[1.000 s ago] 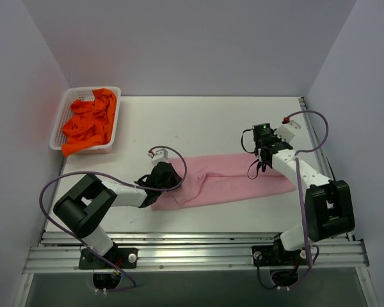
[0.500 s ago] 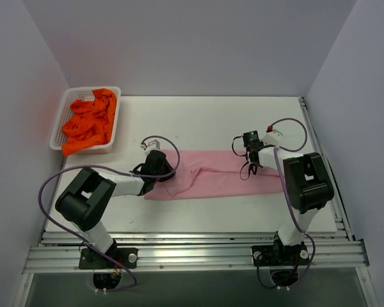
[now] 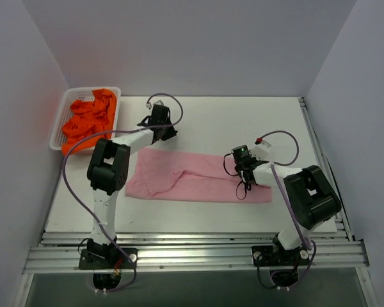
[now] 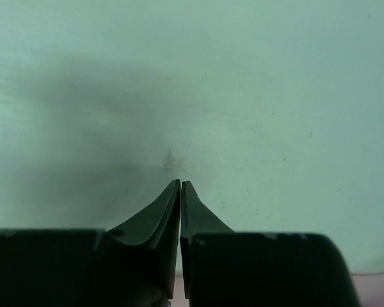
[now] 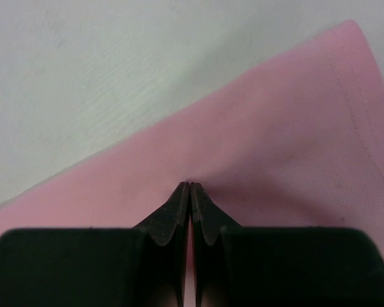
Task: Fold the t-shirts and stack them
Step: Rotate the tshirt 90 degrees
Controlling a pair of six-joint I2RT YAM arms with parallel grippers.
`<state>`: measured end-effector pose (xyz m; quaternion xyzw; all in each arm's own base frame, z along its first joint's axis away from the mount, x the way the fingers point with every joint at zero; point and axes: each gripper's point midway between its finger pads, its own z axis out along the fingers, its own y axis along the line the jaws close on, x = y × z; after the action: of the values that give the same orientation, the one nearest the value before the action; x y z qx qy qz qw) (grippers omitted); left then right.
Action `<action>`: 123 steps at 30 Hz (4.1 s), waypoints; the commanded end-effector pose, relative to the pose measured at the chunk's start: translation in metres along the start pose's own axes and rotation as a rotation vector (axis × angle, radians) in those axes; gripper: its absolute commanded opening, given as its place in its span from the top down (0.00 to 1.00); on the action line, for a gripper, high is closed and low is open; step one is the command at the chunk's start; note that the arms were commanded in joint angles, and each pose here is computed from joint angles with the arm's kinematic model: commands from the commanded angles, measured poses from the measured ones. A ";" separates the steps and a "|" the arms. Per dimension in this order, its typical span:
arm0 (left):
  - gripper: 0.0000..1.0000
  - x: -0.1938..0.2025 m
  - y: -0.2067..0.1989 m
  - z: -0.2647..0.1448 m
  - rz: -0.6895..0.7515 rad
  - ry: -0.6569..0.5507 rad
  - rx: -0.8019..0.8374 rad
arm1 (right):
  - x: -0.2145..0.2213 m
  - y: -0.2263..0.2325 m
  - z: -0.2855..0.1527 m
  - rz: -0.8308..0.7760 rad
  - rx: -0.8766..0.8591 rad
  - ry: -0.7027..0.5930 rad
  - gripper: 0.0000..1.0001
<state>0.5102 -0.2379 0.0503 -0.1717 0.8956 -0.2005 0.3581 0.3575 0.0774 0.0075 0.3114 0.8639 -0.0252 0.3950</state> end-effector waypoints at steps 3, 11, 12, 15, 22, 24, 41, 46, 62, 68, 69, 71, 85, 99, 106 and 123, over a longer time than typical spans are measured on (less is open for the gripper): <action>0.92 -0.036 -0.021 0.001 0.045 0.049 0.006 | 0.046 -0.014 -0.030 -0.060 0.009 0.096 1.00; 0.92 -0.092 -0.032 -0.139 0.075 -0.260 0.027 | 0.043 -0.016 -0.020 -0.097 0.065 0.067 1.00; 0.93 -0.074 -0.014 -0.144 0.074 -0.238 -0.013 | 0.043 -0.012 -0.019 -0.091 0.055 0.064 1.00; 0.93 -0.047 0.013 -0.183 0.010 -0.248 -0.032 | 0.047 -0.004 -0.013 -0.101 0.043 0.073 1.00; 0.98 0.046 0.073 -0.156 -0.023 -0.101 -0.167 | 0.051 0.003 -0.006 -0.137 0.045 0.087 1.00; 0.98 0.060 0.084 -0.145 -0.034 -0.062 -0.206 | 0.049 0.003 -0.007 -0.140 0.045 0.083 1.00; 0.98 0.069 0.101 -0.065 -0.046 0.052 -0.292 | 0.057 -0.013 -0.029 -0.126 -0.002 0.118 1.00; 0.98 0.038 0.073 -0.044 -0.042 0.045 -0.238 | 0.082 -0.007 -0.038 -0.143 -0.056 0.169 1.00; 0.98 -0.028 0.002 0.039 0.022 0.108 -0.156 | 0.201 0.067 -0.065 -0.284 -0.223 0.308 1.00; 0.98 -0.057 -0.040 0.040 0.067 0.077 -0.014 | 0.222 0.070 -0.067 -0.311 -0.213 0.319 1.00; 0.98 -0.064 -0.047 0.037 0.079 0.056 0.005 | 0.219 0.070 -0.068 -0.308 -0.209 0.304 1.00; 0.98 -0.081 -0.070 0.021 0.106 0.009 0.091 | 0.217 0.066 -0.073 -0.321 -0.195 0.291 1.00; 0.85 -0.155 -0.127 -0.173 0.186 -0.311 0.366 | 0.108 0.136 -0.232 -0.409 -0.237 -0.231 0.05; 0.50 -0.087 -0.018 -0.239 0.071 -0.342 0.205 | 0.062 0.284 -0.167 -0.415 -0.410 -0.195 0.97; 0.51 -0.075 0.010 -0.260 0.032 -0.390 0.157 | 0.060 0.363 -0.119 -0.493 -0.535 -0.149 1.00; 0.55 -0.074 0.077 -0.313 -0.112 -0.577 -0.029 | 0.058 0.401 -0.014 -0.259 -0.769 0.142 1.00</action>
<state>0.3331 -0.0852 0.2541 -0.2335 0.7748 -0.1697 0.5624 0.5481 0.4099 0.0520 0.0371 0.8744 0.2084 0.4367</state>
